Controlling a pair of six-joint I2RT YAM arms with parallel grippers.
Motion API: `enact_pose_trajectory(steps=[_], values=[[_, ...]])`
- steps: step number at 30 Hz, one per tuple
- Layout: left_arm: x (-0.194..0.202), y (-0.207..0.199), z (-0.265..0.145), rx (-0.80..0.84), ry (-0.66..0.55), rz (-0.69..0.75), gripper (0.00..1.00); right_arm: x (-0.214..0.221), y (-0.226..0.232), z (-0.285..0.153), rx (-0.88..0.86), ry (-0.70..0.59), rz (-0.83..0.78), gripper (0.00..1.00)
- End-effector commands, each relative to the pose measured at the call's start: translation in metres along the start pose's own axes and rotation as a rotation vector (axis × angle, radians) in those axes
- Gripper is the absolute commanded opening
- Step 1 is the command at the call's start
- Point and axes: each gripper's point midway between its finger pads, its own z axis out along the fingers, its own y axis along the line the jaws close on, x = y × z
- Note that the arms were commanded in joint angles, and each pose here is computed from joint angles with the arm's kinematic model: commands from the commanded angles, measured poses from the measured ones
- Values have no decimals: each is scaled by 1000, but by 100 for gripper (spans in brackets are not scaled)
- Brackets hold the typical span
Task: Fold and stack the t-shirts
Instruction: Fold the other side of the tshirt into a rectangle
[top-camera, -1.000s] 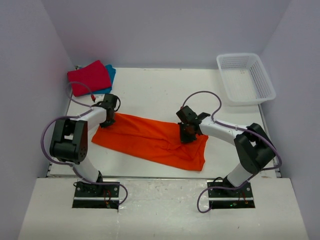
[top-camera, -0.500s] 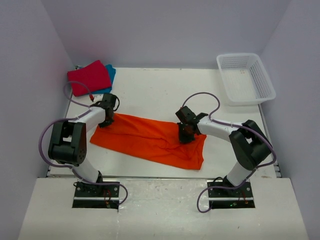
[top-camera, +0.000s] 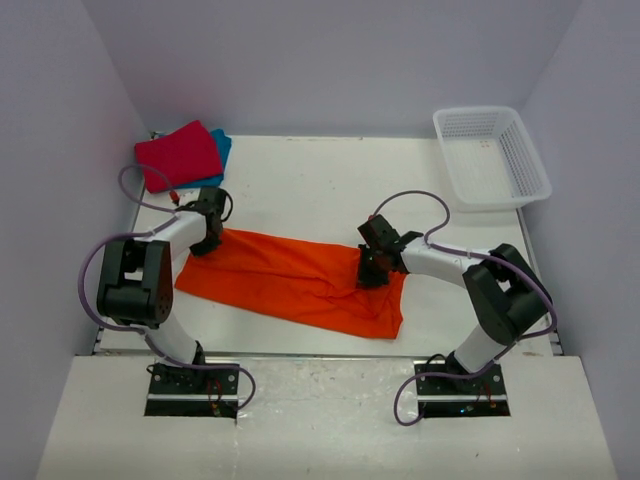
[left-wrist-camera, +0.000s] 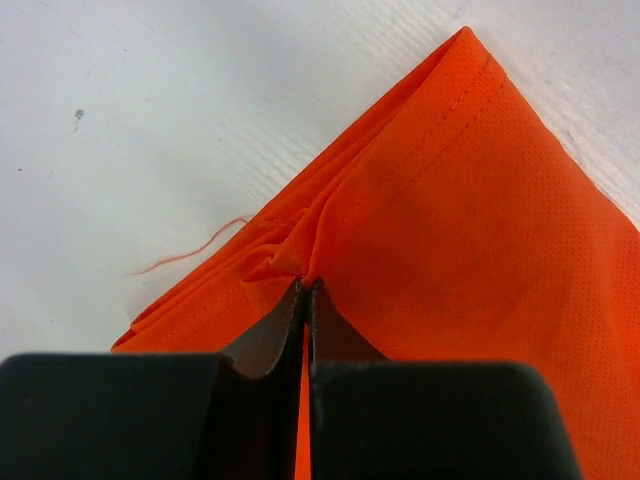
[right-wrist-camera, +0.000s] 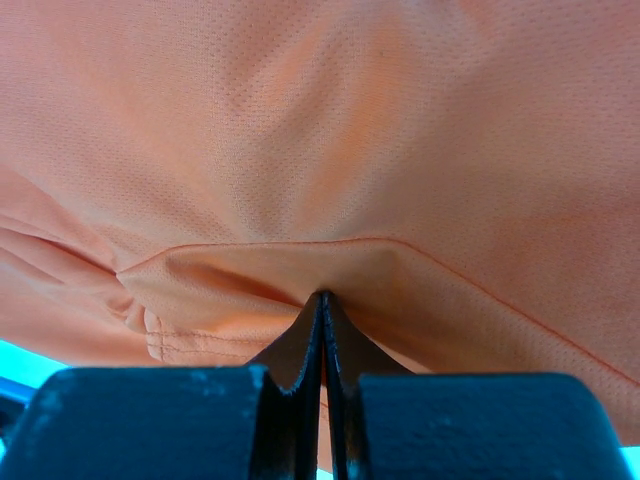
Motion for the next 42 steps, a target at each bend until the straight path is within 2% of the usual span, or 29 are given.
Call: enact_pose_trajectory(steps=[1, 4, 12, 20, 27, 36, 41, 42], values=[[-21, 12, -4, -52, -49, -75, 0, 20, -20, 14, 59, 54, 35, 0], [-25, 16, -4, -61, -49, -90, 0, 21, -22, 15, 62, 57, 40, 0], [-47, 8, -30, 64, -128, -121, 0, 20, -20, 17, 50, 64, 38, 0], [-42, 20, -31, 22, -126, -141, 0, 20, -18, 18, 43, 70, 36, 0], [-11, 30, -9, -83, -35, -150, 0, 21, -18, 16, 42, 65, 35, 0], [29, 27, 23, -82, 121, -175, 0, 20, -18, 14, 40, 59, 33, 0], [28, 21, 23, -33, 122, -180, 0, 19, -19, 12, 42, 54, 23, 0], [22, 22, 18, -21, 99, -194, 3, 18, -19, 12, 42, 53, 17, 0]])
